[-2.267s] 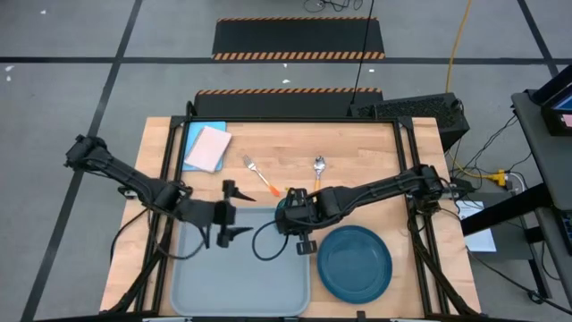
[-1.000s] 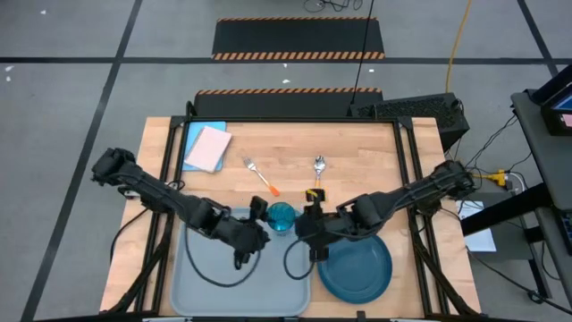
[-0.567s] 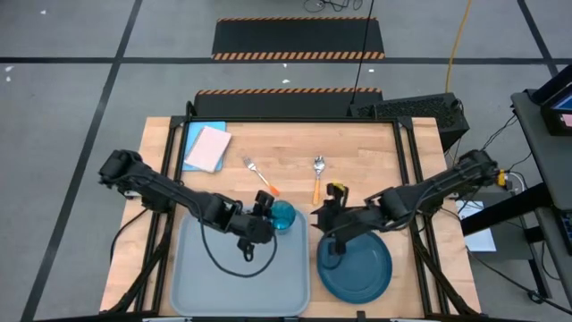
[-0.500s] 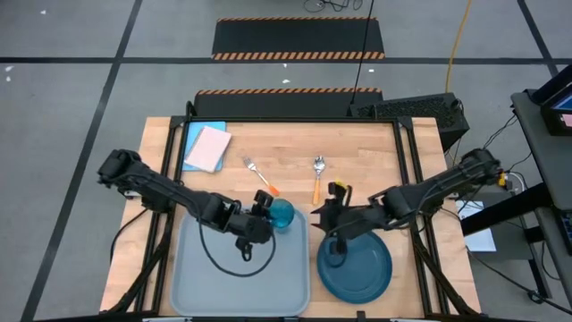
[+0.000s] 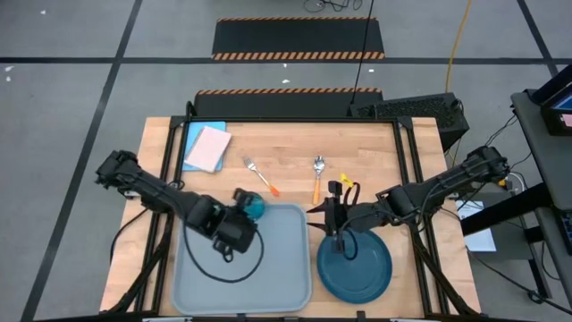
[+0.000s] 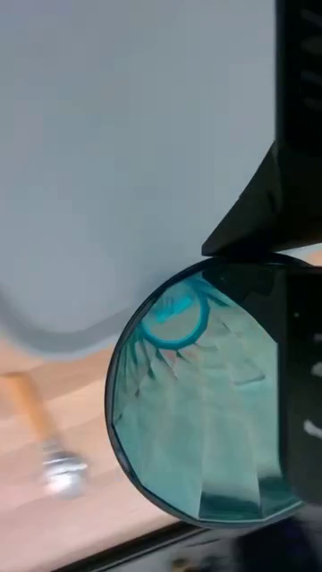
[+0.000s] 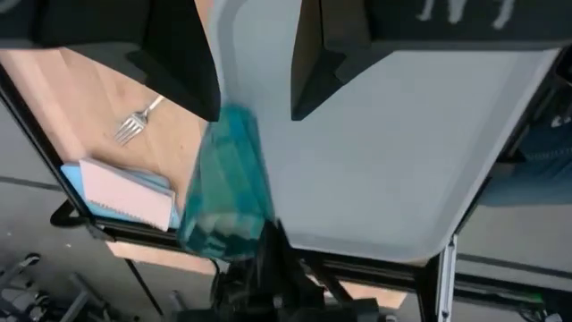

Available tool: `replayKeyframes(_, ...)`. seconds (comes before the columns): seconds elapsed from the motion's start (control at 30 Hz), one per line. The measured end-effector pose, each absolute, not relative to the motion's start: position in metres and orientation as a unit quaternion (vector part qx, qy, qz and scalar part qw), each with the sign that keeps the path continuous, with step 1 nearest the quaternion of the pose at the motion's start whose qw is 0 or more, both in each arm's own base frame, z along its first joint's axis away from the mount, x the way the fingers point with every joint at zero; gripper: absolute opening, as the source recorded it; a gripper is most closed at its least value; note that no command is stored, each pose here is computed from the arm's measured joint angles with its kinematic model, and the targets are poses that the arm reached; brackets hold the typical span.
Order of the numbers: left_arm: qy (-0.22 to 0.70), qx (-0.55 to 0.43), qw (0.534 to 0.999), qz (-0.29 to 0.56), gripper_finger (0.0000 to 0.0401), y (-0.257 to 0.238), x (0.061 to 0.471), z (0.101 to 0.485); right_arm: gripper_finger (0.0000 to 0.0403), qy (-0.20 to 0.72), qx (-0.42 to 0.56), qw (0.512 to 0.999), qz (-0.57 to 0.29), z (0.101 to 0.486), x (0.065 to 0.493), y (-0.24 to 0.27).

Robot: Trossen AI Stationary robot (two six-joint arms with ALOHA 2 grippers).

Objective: Pick and place plate/cup/fork/spoon on tray
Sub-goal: Put the blue cup on the gray tray

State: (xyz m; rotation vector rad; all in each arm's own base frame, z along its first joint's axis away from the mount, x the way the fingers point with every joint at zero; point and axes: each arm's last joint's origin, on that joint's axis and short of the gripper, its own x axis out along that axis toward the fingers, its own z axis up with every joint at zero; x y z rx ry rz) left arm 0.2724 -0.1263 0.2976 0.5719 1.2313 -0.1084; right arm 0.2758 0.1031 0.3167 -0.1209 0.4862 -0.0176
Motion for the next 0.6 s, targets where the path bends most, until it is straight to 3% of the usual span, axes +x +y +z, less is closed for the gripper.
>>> replayKeyframes(0.2, 0.639, 0.201, 0.743, -0.013, 0.0009, -0.138, 0.232, 0.311, 0.0130, 0.228, -0.031, 0.973, -0.015, 0.317, 0.278, 0.103)
replayKeyframes(0.43, 0.618, 0.138, 0.774, -0.001, 0.0014, -0.155, 0.188, 0.328, 0.0130, 0.231, 0.006, 0.973, -0.022, 0.311, 0.283, 0.108)
replayKeyframes(0.6, 0.631, 0.123, 0.766, 0.020, 0.0008, -0.155, 0.163, 0.311, 0.0130, 0.225, 0.023, 0.974, -0.017, 0.302, 0.294, 0.117)
